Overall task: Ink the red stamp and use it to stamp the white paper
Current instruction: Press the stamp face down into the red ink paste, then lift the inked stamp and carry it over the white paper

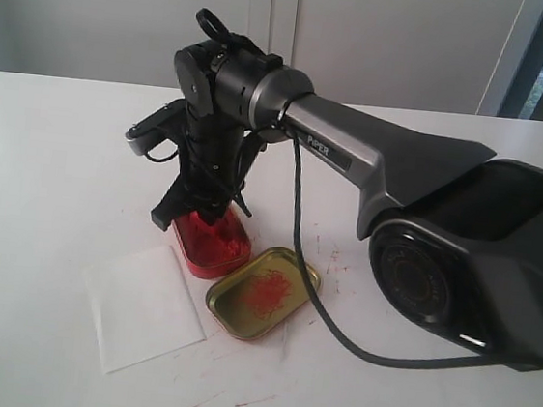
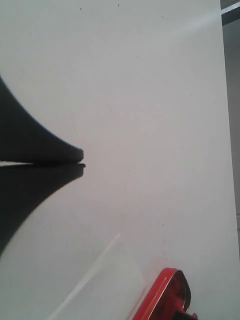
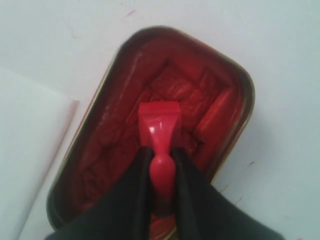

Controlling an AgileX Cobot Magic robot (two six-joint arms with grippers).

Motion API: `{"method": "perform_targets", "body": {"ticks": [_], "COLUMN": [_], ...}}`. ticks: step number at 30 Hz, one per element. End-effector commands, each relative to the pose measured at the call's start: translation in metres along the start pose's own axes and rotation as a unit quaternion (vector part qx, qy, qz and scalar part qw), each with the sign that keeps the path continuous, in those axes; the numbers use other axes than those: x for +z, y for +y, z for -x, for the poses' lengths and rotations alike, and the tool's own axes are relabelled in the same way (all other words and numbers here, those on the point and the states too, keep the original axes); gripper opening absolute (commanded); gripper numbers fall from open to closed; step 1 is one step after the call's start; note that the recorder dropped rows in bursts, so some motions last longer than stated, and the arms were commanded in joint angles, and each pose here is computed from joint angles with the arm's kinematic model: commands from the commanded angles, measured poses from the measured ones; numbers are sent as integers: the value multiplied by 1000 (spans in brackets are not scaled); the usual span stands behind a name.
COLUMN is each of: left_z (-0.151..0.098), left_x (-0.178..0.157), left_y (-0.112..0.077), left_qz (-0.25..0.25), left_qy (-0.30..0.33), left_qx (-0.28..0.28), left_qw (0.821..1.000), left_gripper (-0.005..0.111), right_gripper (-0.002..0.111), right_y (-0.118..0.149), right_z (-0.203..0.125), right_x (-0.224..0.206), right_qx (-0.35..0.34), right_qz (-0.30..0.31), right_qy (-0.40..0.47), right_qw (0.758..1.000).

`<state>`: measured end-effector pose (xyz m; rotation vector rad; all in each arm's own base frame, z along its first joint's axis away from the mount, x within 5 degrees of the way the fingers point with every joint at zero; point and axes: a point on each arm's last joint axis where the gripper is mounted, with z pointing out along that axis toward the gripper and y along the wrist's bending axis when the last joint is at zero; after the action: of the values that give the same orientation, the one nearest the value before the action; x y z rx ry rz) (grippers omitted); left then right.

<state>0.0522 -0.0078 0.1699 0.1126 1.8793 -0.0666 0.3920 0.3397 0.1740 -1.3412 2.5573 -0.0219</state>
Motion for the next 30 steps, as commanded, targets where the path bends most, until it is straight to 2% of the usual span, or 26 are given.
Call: {"method": "perform_targets", "body": {"ticks": [1, 10, 23, 26, 30], "left_z": [1, 1, 1, 1, 1], "left_x": [0, 0, 0, 0, 0], "left_y": [0, 0, 0, 0, 0], "left_qz": [1, 1, 1, 1, 1], "left_qy": [0, 0, 0, 0, 0], "left_qx": [-5, -5, -5, -5, -5], "left_qw": [1000, 1000, 1000, 1000, 1000], "left_gripper": [0, 0, 0, 0, 0], "right_gripper": [0, 0, 0, 0, 0], "right_y": [-2, -2, -6, 1, 26], "right_z": [2, 3, 5, 7, 12], "right_x": [-12, -17, -83, -91, -100], "right_qx": [-4, -3, 22, 31, 8], "right_qz": [-6, -7, -14, -6, 1], "right_qy": [-11, -16, -79, -88, -98], "right_qw": [1000, 1000, 997, 996, 995]}}
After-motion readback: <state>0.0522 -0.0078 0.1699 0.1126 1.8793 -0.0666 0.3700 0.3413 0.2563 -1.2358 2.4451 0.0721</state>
